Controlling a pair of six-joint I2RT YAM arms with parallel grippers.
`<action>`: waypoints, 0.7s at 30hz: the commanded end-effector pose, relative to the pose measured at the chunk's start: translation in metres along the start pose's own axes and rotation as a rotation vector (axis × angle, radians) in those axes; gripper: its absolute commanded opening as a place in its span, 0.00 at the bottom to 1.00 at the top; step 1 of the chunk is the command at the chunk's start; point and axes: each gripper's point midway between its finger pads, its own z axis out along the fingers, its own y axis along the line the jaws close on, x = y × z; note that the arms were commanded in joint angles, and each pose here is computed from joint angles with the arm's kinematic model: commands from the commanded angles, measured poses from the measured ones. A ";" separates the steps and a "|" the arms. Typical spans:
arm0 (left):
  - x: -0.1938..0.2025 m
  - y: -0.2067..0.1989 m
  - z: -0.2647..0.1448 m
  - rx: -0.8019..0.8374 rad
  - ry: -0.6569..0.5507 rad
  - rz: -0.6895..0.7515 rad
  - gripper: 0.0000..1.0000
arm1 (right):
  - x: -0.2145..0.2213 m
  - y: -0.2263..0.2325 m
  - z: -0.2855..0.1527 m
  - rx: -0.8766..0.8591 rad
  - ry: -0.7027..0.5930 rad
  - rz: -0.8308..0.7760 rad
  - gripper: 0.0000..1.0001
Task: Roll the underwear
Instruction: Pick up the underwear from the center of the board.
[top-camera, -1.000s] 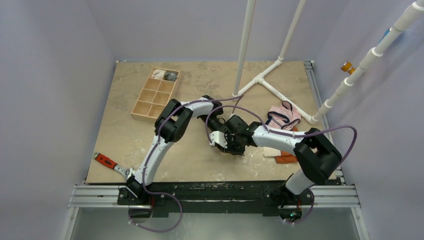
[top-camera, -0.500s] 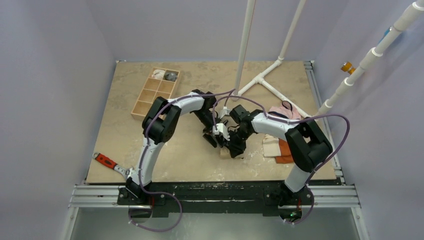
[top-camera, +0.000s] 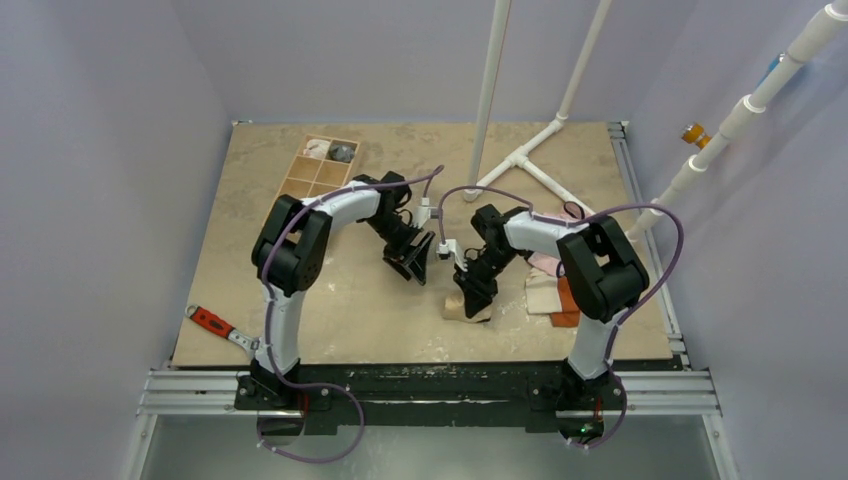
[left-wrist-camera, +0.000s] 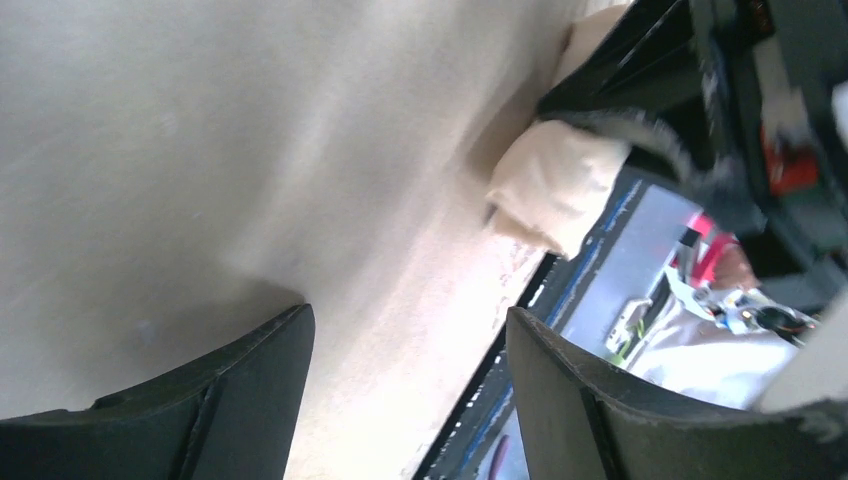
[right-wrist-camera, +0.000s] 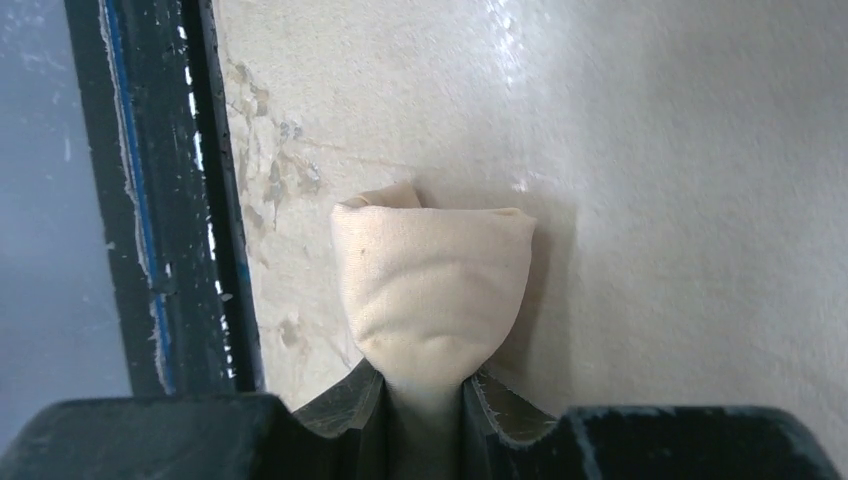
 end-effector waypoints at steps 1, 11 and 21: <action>-0.013 0.014 -0.020 -0.077 -0.110 0.057 0.68 | 0.011 0.000 -0.009 -0.049 0.019 0.073 0.00; -0.015 0.006 -0.063 -0.139 -0.236 0.120 0.67 | 0.002 0.006 -0.017 -0.096 -0.013 0.089 0.00; -0.017 0.041 -0.179 -0.555 -0.431 0.089 0.67 | -0.028 0.009 -0.047 0.002 -0.078 0.056 0.00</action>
